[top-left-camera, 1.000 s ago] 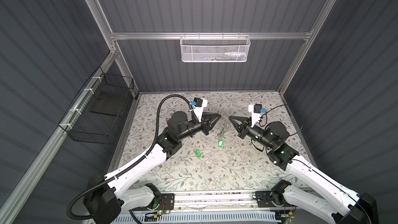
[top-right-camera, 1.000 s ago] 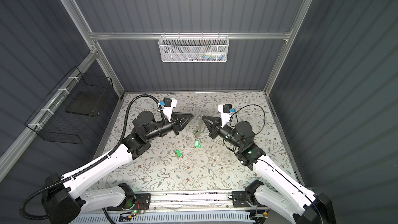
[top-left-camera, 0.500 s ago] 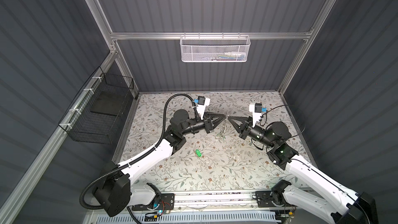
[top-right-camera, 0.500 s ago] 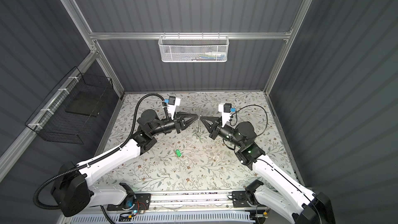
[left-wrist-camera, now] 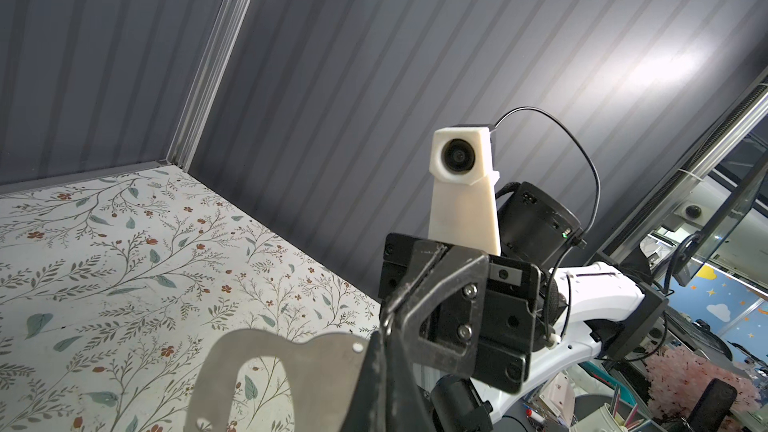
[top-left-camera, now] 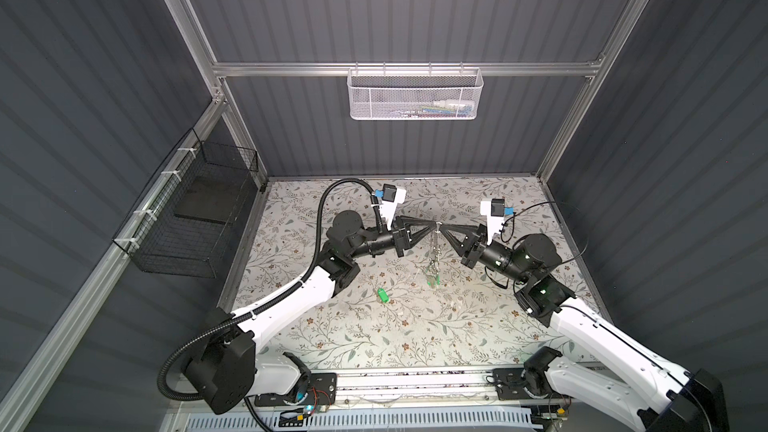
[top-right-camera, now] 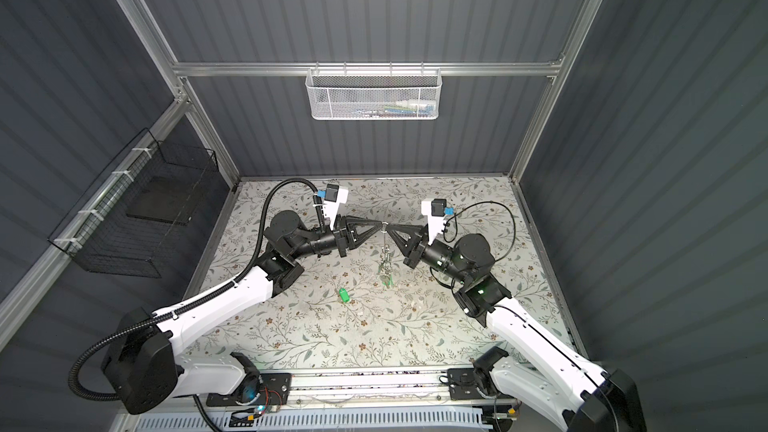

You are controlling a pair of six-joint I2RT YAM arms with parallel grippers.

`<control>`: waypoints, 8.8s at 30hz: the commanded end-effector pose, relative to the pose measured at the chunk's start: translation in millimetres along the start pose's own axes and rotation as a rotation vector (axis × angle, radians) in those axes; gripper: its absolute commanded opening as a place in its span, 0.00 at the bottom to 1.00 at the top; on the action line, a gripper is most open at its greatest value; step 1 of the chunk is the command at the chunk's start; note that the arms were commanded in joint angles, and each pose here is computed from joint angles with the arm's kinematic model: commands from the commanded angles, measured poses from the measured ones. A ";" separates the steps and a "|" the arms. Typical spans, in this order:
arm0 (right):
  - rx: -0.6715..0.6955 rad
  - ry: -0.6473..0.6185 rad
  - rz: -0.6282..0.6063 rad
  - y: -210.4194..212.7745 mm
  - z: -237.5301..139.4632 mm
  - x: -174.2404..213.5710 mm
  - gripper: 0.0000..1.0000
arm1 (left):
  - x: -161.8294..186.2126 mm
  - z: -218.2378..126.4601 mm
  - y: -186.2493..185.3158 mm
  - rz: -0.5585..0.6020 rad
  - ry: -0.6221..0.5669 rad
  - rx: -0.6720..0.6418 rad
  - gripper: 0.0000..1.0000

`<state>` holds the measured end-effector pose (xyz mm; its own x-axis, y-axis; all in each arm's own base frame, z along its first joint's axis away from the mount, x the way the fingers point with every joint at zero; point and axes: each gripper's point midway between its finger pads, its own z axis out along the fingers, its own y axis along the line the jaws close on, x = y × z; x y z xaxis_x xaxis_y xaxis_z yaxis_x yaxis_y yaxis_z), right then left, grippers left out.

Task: Put the keys on the keyring

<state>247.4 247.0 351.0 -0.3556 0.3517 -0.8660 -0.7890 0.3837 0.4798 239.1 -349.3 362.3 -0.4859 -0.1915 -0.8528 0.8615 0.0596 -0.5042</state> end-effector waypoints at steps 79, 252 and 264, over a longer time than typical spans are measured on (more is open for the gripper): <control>-0.164 0.443 -0.099 1.6 -9.1 65.7 0.08 | 49.6 -11.3 -9.6 0.261 0.527 0.019 0.00; -0.092 0.286 -0.050 -3.1 -26.9 43.6 0.00 | 2.2 -41.1 7.8 0.248 0.175 -0.295 0.27; -0.008 0.249 -0.111 -9.7 -34.1 37.7 0.00 | 23.4 -38.5 20.3 0.170 0.220 -0.292 0.33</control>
<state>223.6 230.3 304.6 -0.4218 0.0830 -0.9029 -0.8253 0.3772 0.4203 237.8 -314.5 330.3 -0.3726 0.0652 -0.9257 0.8789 0.3449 -0.3295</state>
